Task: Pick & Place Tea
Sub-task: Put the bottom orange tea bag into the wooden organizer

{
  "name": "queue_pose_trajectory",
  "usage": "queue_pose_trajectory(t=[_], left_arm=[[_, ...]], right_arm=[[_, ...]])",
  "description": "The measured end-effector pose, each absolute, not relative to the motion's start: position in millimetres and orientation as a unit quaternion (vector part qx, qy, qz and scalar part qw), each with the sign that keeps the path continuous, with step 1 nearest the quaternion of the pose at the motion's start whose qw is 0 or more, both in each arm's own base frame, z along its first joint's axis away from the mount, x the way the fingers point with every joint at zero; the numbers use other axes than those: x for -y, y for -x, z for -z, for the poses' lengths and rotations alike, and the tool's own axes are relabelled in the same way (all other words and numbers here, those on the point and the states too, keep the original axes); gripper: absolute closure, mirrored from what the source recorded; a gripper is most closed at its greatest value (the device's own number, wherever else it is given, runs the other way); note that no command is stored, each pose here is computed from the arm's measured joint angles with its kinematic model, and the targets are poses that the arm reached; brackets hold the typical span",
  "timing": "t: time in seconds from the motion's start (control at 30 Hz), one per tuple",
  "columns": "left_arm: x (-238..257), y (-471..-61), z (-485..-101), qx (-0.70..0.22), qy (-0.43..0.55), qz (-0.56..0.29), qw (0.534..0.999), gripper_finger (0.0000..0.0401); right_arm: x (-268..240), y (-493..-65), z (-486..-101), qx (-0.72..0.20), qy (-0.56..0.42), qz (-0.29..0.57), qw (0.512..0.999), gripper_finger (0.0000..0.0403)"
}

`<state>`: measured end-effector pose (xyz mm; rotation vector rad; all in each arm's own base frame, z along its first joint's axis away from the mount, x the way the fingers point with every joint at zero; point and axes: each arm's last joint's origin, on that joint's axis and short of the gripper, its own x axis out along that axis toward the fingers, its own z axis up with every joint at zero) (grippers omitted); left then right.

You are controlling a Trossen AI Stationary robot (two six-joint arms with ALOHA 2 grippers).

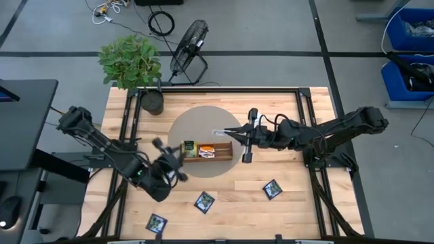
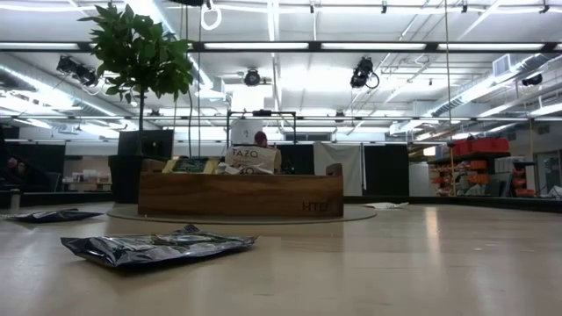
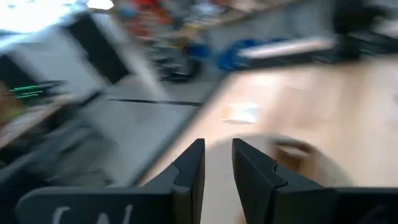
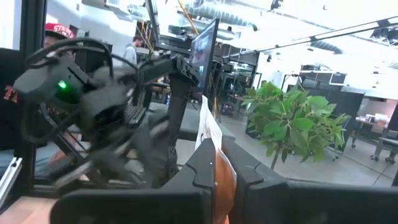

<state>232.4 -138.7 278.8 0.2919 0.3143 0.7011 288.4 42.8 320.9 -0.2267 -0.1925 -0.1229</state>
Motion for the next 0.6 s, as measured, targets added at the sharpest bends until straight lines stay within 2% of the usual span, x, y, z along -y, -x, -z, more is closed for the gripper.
queue_pose_trajectory(t=[0.1,0.2,0.37,0.5,0.6], left_arm=[[146,-246,-273,-0.172,-0.146,-0.212,0.951,0.0324],[143,-258,-275,-0.131,-0.160,-0.121,0.971,0.0337],[121,-270,-283,-0.071,-0.176,-0.136,0.972,0.0356],[107,-277,-291,0.022,-0.168,-0.071,0.983,0.0367],[96,-277,-293,0.079,-0.147,-0.063,0.984,0.0374]], right_arm=[[-42,-288,-322,0.098,0.116,0.063,0.986,0.0392],[-42,-287,-323,0.100,0.119,0.063,0.986,0.0392],[-50,-284,-325,0.107,0.116,0.050,0.986,0.0392],[-57,-282,-330,0.133,0.119,0.042,0.983,0.0392],[-61,-280,-333,0.151,0.120,0.038,0.981,0.0392]])
